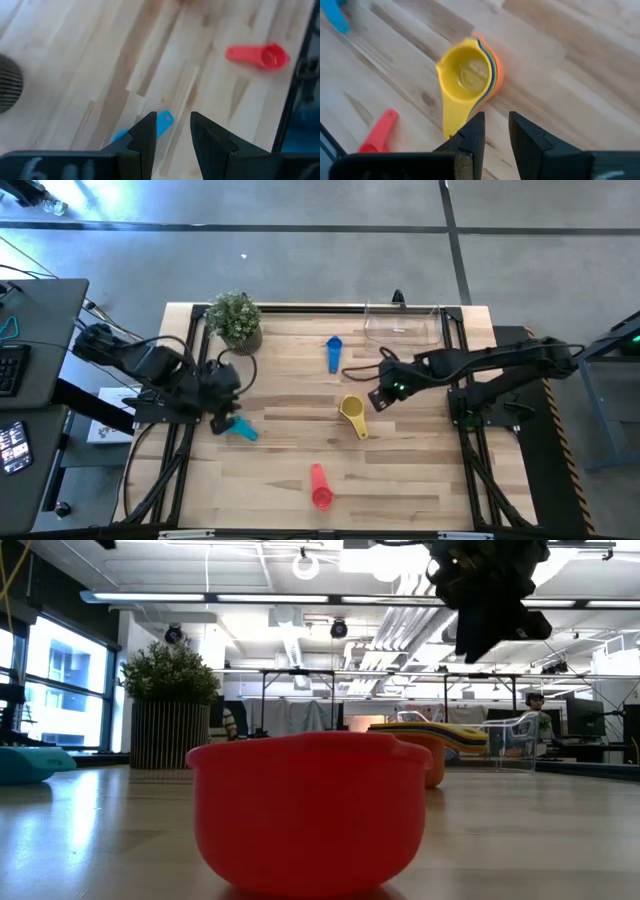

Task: Nest measuring cups in basket
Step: Stack the light blue measuring cup on top of the yellow measuring cup

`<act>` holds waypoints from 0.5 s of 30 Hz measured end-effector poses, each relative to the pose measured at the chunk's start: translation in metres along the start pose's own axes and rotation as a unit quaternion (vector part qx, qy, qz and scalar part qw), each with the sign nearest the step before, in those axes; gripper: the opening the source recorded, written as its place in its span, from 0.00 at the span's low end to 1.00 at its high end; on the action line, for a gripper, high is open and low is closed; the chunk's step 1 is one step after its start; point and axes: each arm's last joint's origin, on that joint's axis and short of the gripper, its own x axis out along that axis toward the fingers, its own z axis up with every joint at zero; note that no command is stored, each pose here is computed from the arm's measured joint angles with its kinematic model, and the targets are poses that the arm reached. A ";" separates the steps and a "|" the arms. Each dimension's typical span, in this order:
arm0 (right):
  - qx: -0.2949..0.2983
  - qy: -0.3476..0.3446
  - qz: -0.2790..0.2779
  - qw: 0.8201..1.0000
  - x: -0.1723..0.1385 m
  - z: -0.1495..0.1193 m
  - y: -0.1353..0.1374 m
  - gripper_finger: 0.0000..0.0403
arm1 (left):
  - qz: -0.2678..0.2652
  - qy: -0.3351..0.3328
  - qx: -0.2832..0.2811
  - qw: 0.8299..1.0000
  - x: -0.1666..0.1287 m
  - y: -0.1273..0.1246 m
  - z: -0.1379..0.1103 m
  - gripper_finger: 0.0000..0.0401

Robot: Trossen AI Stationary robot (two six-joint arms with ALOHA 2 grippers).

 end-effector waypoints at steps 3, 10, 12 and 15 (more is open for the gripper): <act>-0.002 -0.018 0.011 1.000 -0.010 0.004 -0.004 0.20 | -0.009 0.006 0.045 0.999 -0.002 -0.009 -0.009 0.28; 0.000 -0.034 0.011 0.999 -0.018 0.010 -0.011 0.20 | 0.023 0.057 0.073 0.995 0.008 -0.021 -0.031 0.28; -0.005 -0.034 0.008 0.999 -0.018 0.011 -0.012 0.20 | 0.027 0.065 0.078 0.994 0.016 -0.024 -0.037 0.28; -0.005 -0.033 0.007 0.999 -0.017 0.011 -0.012 0.20 | 0.029 0.075 0.085 0.993 0.030 -0.028 -0.049 0.28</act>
